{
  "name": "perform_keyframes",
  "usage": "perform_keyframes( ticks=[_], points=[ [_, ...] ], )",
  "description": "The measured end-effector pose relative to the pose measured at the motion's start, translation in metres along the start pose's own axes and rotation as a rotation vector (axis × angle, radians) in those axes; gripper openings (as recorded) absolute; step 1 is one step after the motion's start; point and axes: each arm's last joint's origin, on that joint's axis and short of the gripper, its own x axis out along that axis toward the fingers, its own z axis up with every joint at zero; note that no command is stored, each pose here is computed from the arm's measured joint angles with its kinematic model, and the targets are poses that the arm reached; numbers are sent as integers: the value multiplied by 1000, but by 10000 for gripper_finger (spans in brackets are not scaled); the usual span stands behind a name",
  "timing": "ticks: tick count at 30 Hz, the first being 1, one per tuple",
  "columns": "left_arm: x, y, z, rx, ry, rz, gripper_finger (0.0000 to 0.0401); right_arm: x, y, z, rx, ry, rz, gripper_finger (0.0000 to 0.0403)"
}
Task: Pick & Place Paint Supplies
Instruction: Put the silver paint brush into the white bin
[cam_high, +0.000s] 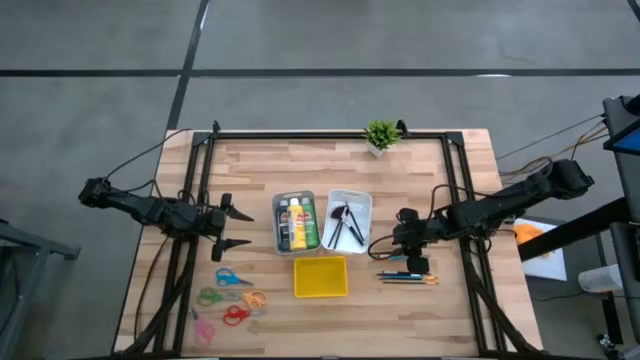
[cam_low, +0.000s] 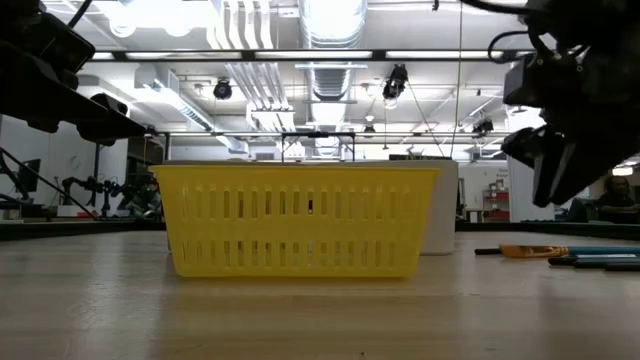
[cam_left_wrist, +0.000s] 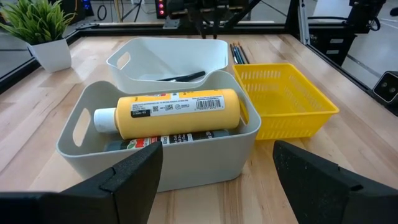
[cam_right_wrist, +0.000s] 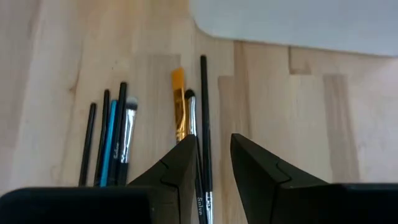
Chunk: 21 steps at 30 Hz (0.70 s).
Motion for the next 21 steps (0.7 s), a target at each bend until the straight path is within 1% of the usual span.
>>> perform_keyframes(
  ticks=[7,14,21],
  points=[
    [0,0,0,0,0,0,306,14,0,-2,-5,74,-22,100],
    [0,0,0,0,0,0,306,24,2,-1,39,87,-11,100],
    [0,0,0,0,0,0,306,28,2,-2,40,110,-10,100]
  ],
)
